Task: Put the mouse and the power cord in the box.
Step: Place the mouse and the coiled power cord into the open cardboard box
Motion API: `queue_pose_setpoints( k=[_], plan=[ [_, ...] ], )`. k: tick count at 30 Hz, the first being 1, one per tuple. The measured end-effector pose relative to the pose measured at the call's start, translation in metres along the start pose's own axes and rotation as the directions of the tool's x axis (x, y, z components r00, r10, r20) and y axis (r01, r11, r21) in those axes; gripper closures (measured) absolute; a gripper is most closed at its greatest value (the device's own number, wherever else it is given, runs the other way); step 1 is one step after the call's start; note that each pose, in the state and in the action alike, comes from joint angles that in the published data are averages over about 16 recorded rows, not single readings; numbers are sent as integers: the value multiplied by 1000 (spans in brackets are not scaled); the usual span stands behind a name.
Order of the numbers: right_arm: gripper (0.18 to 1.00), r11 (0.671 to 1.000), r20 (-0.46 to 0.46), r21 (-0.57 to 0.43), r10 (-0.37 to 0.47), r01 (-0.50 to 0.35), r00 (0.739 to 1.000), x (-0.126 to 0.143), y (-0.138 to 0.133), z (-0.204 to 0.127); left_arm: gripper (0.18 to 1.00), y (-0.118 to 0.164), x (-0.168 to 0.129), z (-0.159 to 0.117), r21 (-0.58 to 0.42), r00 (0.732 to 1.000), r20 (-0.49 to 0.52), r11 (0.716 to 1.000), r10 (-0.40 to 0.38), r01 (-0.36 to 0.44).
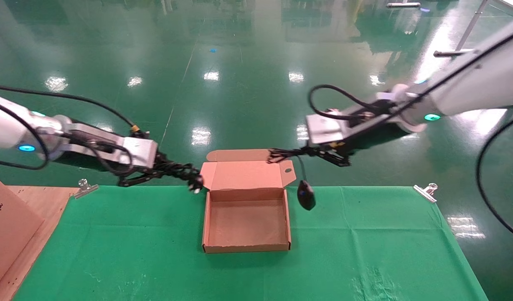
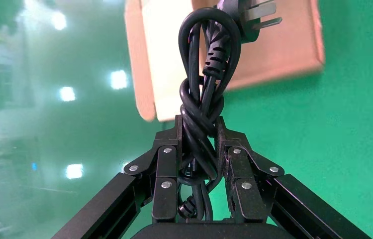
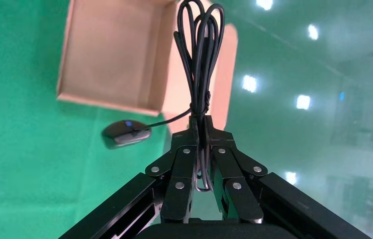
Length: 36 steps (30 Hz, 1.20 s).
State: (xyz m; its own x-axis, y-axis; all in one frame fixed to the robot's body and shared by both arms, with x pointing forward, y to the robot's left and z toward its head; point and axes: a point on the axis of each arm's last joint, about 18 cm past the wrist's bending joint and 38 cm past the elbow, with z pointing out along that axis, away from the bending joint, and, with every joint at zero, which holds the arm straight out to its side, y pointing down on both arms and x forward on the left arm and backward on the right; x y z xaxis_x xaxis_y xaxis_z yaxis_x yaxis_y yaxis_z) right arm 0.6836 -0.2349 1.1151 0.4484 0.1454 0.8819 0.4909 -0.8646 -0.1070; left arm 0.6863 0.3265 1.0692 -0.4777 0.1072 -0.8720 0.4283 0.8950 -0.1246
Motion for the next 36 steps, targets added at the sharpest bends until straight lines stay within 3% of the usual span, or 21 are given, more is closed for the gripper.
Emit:
queue_pose_setpoints(
  k=[9, 14, 19, 23, 28, 36],
  plan=[
    [982, 1000, -3, 27, -14, 14, 1000, 7, -26, 22, 879, -28, -8, 26, 97, 998, 57, 995, 0, -6],
    [982, 999, -6, 33, -8, 8, 1000, 6, -26, 25, 879, -42, -5, 48, 177, 992, 121, 983, 28, -49],
    [982, 999, -12, 33, 5, -4, 1000, 5, -17, 19, 879, -52, 1, 82, 209, 969, 237, 971, 63, -114],
    [983, 999, -19, 29, 16, -16, 1000, 4, -6, 7, 879, -56, 11, 116, 173, 938, 335, 973, 89, -154],
    [983, 999, -32, 25, 23, -22, 999, 4, 9, -13, 879, -54, 34, 161, 55, 904, 404, 982, 142, -179],
    [983, 1000, -56, 17, 21, -20, 998, 5, 27, -44, 879, -58, 82, 209, -63, 899, 399, 984, 180, -169]
  ],
)
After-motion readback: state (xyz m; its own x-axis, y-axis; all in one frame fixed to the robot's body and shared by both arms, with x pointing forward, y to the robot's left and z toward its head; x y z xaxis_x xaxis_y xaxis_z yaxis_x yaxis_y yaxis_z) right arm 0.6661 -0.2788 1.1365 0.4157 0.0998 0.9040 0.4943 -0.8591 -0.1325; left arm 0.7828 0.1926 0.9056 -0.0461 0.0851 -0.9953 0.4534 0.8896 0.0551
